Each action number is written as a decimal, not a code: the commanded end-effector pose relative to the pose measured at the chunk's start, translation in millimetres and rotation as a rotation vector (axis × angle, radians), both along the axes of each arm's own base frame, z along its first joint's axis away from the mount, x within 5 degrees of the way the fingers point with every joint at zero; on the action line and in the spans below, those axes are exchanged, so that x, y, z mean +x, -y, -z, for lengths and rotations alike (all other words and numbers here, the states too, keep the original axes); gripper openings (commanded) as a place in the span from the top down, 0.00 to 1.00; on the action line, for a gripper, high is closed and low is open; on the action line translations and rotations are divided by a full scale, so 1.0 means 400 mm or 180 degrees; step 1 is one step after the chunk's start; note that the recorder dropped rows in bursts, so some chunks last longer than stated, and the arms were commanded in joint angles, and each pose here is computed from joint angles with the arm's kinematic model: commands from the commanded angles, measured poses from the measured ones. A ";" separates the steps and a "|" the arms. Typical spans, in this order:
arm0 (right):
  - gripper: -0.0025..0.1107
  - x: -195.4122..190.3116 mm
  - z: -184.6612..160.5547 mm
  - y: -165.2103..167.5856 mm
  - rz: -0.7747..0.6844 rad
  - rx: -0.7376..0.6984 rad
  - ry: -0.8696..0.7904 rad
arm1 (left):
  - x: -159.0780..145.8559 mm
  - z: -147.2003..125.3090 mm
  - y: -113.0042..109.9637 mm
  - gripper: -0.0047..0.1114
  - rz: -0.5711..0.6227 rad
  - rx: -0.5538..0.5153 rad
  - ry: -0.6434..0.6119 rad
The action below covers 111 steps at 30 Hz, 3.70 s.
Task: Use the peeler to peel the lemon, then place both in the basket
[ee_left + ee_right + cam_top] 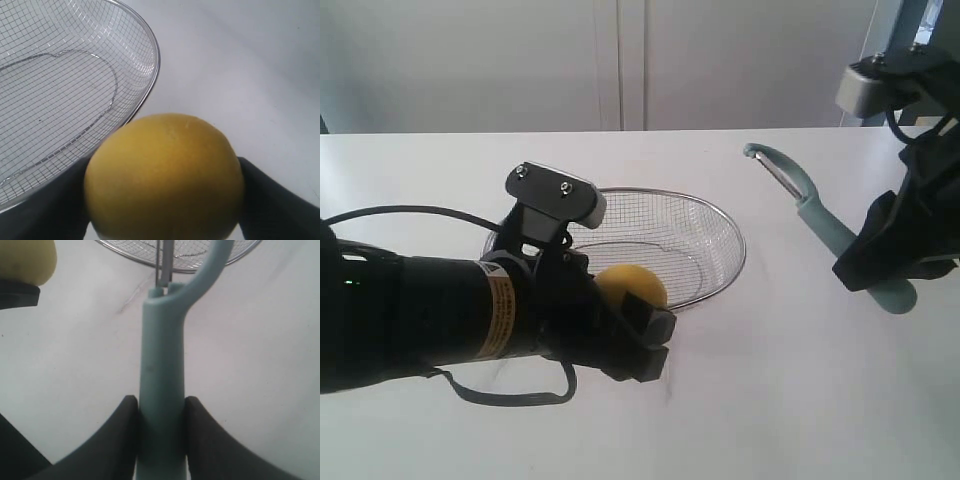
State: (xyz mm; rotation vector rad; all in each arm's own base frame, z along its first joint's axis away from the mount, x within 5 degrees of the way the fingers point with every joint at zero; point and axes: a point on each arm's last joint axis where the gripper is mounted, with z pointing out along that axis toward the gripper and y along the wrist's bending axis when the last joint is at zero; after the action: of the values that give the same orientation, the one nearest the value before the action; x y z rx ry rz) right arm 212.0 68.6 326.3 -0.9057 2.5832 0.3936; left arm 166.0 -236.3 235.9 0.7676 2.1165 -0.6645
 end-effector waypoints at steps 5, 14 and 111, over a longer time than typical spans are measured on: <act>0.98 0.000 -0.001 0.006 0.0065 0.0031 0.0023 | -0.002 -0.008 -0.005 0.96 0.0246 0.0169 0.0312; 0.98 0.000 -0.001 0.006 0.0065 0.0031 0.0023 | 0.009 -0.070 -0.044 0.96 0.0482 0.0272 0.0946; 0.98 -0.042 0.081 -0.357 0.0048 0.0574 0.0854 | 0.161 -0.065 -0.232 0.96 0.0524 -0.0759 0.0140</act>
State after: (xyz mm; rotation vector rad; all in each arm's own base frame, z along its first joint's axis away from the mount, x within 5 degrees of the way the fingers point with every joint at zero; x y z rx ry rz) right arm 199.4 216.9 281.3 -0.8339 2.3204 0.4372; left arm 229.7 -144.4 259.8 0.8433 1.9048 -0.9686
